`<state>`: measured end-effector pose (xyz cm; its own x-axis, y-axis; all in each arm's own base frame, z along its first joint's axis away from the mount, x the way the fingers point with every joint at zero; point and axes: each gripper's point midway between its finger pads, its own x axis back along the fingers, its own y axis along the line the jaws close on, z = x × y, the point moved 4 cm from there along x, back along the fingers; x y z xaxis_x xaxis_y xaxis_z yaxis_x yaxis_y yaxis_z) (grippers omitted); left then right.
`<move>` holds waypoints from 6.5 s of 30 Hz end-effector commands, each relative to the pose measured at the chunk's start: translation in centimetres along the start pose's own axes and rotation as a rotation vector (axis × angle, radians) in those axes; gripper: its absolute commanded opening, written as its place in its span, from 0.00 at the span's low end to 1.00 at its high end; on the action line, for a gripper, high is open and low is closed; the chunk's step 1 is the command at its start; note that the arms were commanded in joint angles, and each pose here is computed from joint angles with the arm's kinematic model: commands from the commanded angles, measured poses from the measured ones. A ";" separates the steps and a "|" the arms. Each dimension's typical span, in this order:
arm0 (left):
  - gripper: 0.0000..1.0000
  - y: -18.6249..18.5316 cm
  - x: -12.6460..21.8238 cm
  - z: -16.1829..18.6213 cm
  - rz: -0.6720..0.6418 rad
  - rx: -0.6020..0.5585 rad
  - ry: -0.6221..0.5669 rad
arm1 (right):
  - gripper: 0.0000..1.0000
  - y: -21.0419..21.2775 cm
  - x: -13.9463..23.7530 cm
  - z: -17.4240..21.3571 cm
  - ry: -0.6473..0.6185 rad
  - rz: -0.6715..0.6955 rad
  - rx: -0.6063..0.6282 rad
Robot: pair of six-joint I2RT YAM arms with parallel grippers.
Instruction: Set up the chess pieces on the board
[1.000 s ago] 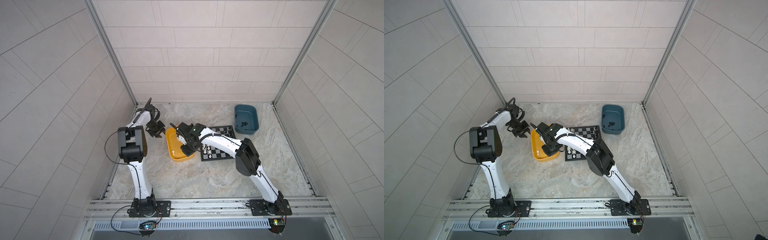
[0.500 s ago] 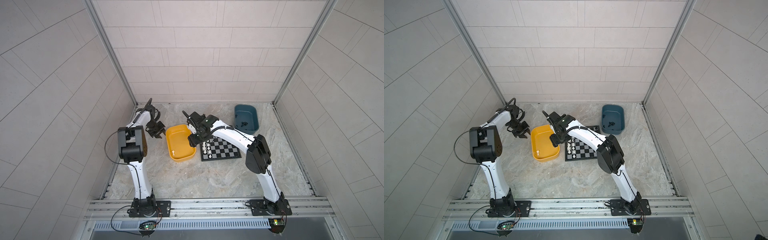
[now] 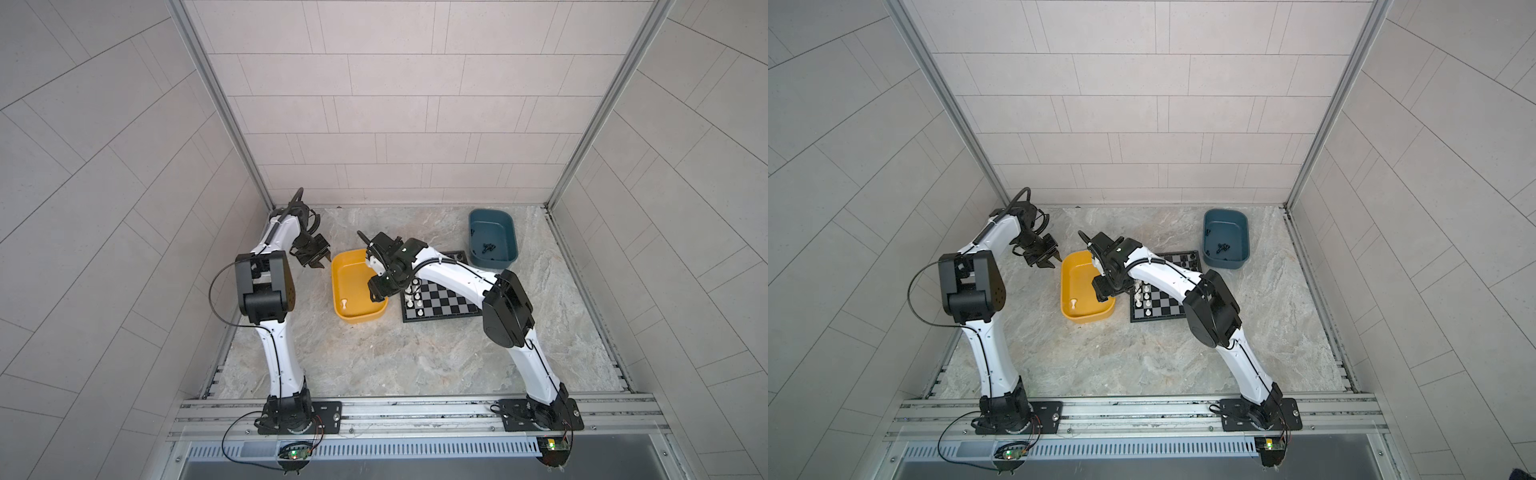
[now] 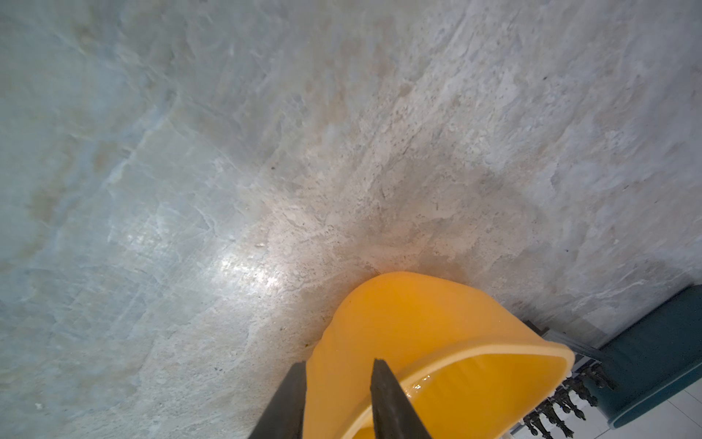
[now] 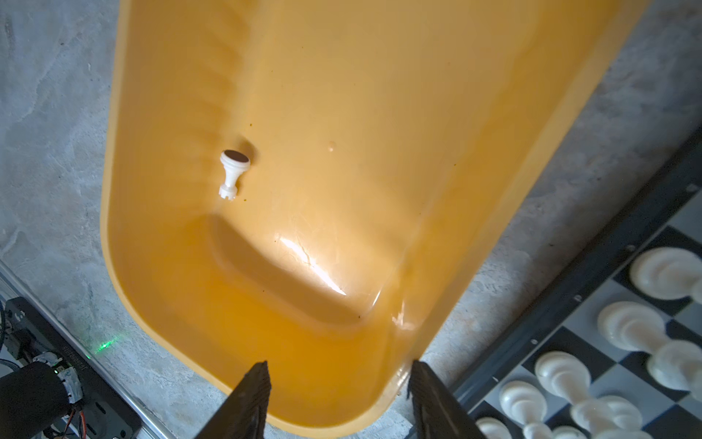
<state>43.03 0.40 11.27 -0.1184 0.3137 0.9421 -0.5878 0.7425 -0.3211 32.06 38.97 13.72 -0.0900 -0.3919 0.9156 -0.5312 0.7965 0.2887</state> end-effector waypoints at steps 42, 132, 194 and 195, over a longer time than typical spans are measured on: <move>0.42 -3.4 0.6 -1.4 0.084 -0.033 0.039 | 0.13 -1.0 -1.1 3.4 0.013 0.202 0.087; 0.43 5.9 -2.7 4.8 -0.075 0.694 -0.307 | 0.83 -6.9 15.6 12.3 -0.332 -0.096 -0.064; 0.40 8.4 -2.7 3.8 -0.157 0.742 -0.333 | 0.76 -7.4 14.7 12.9 -0.303 -0.146 -0.115; 0.39 8.4 -2.6 3.7 -0.160 0.732 -0.337 | 0.76 -7.4 14.8 12.9 -0.305 -0.146 -0.116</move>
<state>36.08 2.97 6.82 -0.1851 -0.0128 0.9826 -0.9734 0.1401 -0.1815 24.18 21.66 21.46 -0.2806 -0.6068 0.7437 -0.4663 0.7634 0.4469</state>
